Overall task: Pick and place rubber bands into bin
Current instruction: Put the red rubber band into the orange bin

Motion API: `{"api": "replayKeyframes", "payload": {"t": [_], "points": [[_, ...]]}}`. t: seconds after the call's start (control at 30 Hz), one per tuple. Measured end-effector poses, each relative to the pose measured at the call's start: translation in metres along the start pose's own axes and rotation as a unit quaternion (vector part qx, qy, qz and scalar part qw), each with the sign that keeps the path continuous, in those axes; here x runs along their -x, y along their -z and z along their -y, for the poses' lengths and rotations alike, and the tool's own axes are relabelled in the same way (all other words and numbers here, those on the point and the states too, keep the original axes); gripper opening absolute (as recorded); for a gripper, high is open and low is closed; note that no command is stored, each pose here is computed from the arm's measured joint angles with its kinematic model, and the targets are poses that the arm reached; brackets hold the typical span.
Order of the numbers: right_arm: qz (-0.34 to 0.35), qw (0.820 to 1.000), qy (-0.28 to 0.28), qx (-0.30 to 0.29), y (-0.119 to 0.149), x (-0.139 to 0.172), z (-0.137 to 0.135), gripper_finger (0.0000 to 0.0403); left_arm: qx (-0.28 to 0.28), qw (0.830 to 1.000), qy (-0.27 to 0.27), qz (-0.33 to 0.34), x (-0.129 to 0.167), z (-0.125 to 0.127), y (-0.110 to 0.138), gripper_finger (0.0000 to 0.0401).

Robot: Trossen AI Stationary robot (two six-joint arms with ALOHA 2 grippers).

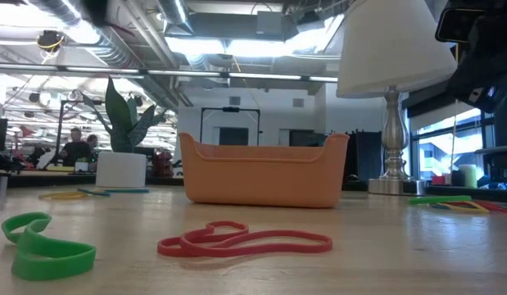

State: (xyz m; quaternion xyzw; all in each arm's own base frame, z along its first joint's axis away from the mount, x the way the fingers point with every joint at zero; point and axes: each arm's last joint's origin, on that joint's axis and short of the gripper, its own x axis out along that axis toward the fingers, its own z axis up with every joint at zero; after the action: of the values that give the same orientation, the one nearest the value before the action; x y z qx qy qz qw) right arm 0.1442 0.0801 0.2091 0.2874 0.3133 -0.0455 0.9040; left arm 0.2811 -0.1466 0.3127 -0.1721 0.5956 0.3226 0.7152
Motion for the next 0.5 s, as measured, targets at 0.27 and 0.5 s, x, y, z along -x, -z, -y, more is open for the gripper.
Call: {"api": "replayKeyframes", "payload": {"t": [0.27, 0.5], "points": [[0.008, 1.0, 0.006, -0.003, -0.001, 0.0, 0.0, 0.0014, -0.095, 0.994, 0.026, 0.054, -0.01, -0.03, -0.07, 0.0003], [0.03, 0.999, 0.022, -0.018, -0.002, 0.0, 0.002, 0.0014, -0.178, 0.969, 0.076, 0.151, -0.022, -0.04, -0.13, 0.0003]]}}
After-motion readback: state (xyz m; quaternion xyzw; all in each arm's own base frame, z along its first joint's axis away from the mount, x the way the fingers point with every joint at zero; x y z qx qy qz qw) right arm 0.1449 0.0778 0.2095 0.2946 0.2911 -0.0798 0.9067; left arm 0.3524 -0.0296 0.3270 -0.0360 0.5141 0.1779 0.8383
